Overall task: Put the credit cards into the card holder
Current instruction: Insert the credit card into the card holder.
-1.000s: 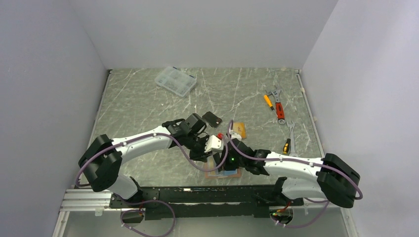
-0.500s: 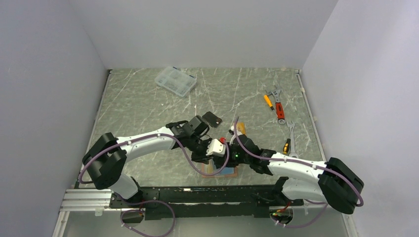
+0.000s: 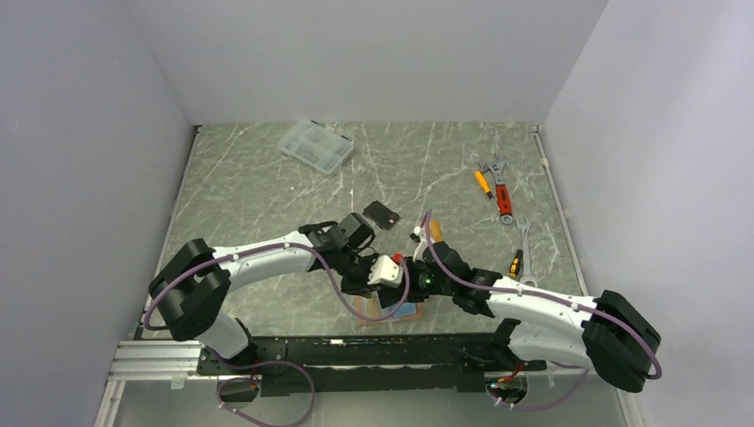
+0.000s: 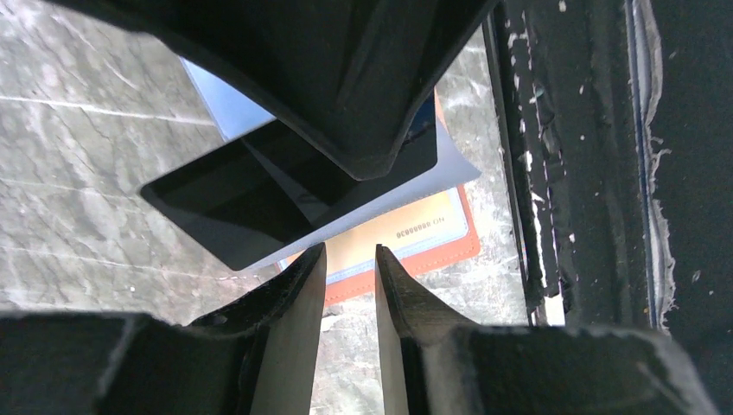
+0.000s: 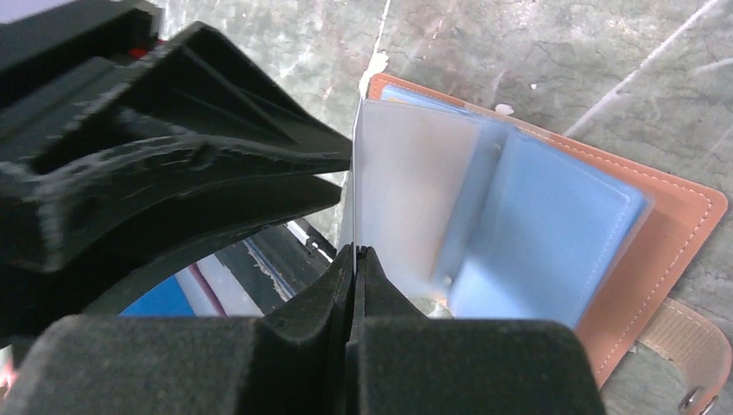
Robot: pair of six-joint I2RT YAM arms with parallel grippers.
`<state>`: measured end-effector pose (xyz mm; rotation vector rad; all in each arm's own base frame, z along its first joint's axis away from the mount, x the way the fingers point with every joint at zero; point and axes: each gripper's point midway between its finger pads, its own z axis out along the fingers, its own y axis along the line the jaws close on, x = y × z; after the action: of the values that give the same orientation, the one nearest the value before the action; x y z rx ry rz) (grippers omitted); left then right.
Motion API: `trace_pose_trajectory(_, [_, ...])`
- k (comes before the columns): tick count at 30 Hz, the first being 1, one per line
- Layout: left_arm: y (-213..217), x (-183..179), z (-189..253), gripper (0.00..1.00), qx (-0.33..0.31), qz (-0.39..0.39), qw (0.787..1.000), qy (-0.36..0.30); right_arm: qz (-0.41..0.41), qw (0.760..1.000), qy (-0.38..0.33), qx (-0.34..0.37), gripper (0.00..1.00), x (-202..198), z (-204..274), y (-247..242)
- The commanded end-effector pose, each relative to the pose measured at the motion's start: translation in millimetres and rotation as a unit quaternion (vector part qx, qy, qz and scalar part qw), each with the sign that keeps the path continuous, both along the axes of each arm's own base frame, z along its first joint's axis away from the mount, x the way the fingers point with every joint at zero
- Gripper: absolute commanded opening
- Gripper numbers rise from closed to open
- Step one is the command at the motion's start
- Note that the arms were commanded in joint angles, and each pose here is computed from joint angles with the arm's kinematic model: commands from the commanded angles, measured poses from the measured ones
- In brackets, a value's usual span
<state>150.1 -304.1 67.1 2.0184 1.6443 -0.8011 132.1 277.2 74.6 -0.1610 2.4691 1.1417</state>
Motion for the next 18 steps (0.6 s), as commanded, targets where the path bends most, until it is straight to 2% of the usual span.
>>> trace_pose_trajectory(1, [2, 3, 1, 0.33, -0.008, -0.014, 0.999, -0.030, 0.023, 0.999, -0.029, 0.033, 0.00, 4, 29, 12])
trace_pose_trajectory(9, [12, 1, -1, 0.31, -0.001, -0.011, 0.999, -0.040, 0.003, 1.000, 0.015, -0.011, 0.00, 2, -8, 4])
trace_pose_trajectory(18, [24, -1, 4, 0.31, 0.007, -0.023, 0.998, -0.059, 0.024, 0.999, 0.035, -0.021, 0.00, -2, -28, 12])
